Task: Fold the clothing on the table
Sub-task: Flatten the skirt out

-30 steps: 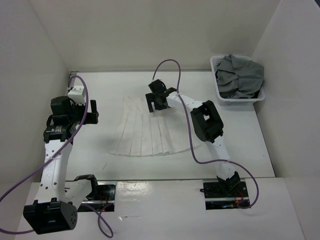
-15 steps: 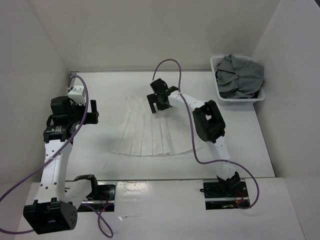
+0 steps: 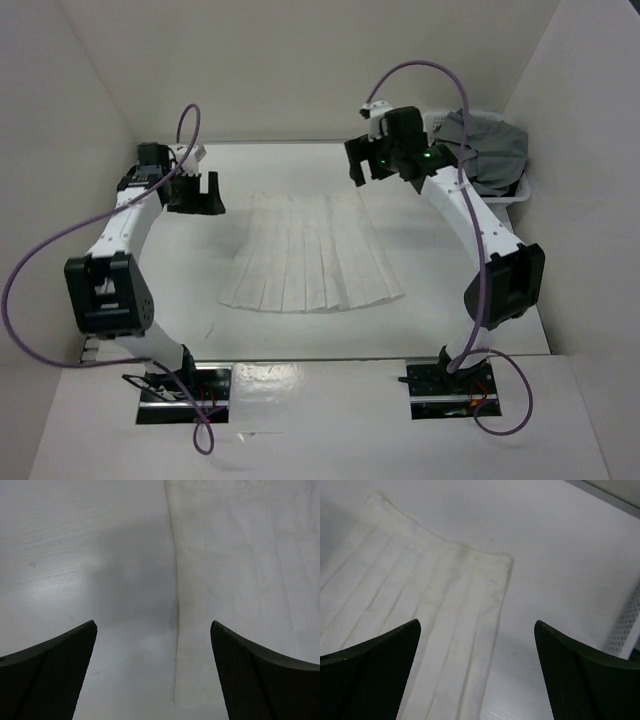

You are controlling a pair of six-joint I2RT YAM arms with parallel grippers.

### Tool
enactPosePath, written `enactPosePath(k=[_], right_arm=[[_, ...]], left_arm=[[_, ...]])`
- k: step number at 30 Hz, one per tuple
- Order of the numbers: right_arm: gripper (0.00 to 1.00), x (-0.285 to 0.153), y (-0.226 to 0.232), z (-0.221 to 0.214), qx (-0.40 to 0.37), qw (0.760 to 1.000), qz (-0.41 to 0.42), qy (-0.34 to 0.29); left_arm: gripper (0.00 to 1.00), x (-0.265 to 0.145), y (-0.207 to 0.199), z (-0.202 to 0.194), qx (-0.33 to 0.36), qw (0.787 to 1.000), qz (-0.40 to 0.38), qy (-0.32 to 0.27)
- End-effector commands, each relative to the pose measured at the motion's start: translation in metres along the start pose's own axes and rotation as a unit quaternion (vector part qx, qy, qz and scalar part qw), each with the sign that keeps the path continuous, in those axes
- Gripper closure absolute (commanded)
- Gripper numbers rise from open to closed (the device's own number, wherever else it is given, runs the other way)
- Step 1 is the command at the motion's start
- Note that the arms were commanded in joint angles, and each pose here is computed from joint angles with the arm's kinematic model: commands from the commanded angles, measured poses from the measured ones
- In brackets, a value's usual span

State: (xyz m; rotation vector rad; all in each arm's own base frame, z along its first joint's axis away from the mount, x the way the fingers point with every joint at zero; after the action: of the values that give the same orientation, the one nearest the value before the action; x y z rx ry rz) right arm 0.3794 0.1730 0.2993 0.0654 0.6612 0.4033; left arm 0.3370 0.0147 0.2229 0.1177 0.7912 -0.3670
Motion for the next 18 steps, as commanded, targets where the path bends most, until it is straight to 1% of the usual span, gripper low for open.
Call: enactPosePath(k=[1, 2, 6, 8, 9, 10, 12, 13, 14, 16, 17, 18], right_arm=[[0.02, 0.013, -0.035, -0.033, -0.004, 0.999, 0.012, 0.053], [0.02, 0.011, -0.039, -0.034, -0.003, 0.999, 0.019, 0.051], [0.02, 0.017, -0.064, -0.048, 0.023, 0.998, 0.034, 0.052], [0.09, 0.019, -0.062, -0.056, 0.026, 0.996, 0.066, 0.061], [0.11, 0.021, -0.067, -0.058, 0.031, 0.995, 0.069, 0.065], [0.11, 0.024, -0.066, -0.063, 0.036, 0.994, 0.075, 0.077], [0.12, 0.027, -0.069, -0.065, 0.036, 0.993, 0.081, 0.081], [0.12, 0.028, -0.070, -0.069, 0.033, 0.992, 0.081, 0.087], [0.12, 0.028, -0.070, -0.069, 0.033, 0.992, 0.081, 0.087], [0.13, 0.031, -0.071, -0.070, 0.033, 0.992, 0.081, 0.087], [0.13, 0.031, -0.070, -0.070, 0.033, 0.992, 0.086, 0.087], [0.13, 0.034, -0.071, -0.072, 0.035, 0.992, 0.086, 0.091]], left_arm=[[0.00, 0.032, 0.004, 0.026, 0.014, 0.997, -0.081, -0.010], [0.00, 0.057, 0.007, 0.021, 0.003, 0.993, -0.119, 0.008], [0.06, 0.097, 0.023, 0.032, -0.015, 0.980, -0.199, -0.003], [0.09, 0.119, 0.027, 0.032, -0.024, 0.973, -0.228, -0.005], [0.09, 0.122, 0.030, 0.041, -0.019, 0.972, -0.233, -0.017], [0.09, 0.131, 0.032, 0.037, -0.026, 0.970, -0.242, -0.011], [0.09, 0.134, 0.036, 0.046, -0.014, 0.970, -0.243, -0.023], [0.09, 0.144, 0.029, 0.045, -0.002, 0.969, -0.247, -0.017], [0.09, 0.148, 0.033, 0.046, 0.001, 0.973, -0.231, -0.011], [0.09, 0.160, 0.026, 0.052, 0.025, 0.971, -0.236, -0.011], [0.09, 0.163, 0.029, 0.051, 0.024, 0.974, -0.226, -0.001], [0.09, 0.172, 0.026, 0.048, 0.030, 0.972, -0.232, 0.005]])
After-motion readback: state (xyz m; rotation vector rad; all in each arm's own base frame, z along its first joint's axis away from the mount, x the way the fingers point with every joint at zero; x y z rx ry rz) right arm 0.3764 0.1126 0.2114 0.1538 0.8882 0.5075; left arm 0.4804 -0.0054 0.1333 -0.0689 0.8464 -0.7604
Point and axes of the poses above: each gripper's point midway between its finger pads, its own x axis out along the fingers, its own y axis along the line the jaws close on, z = x × y, the point moved 8 cm from there along -x, back along the fingers, and after that the axes turned 14 degrees about x, right-handed, at the moved point
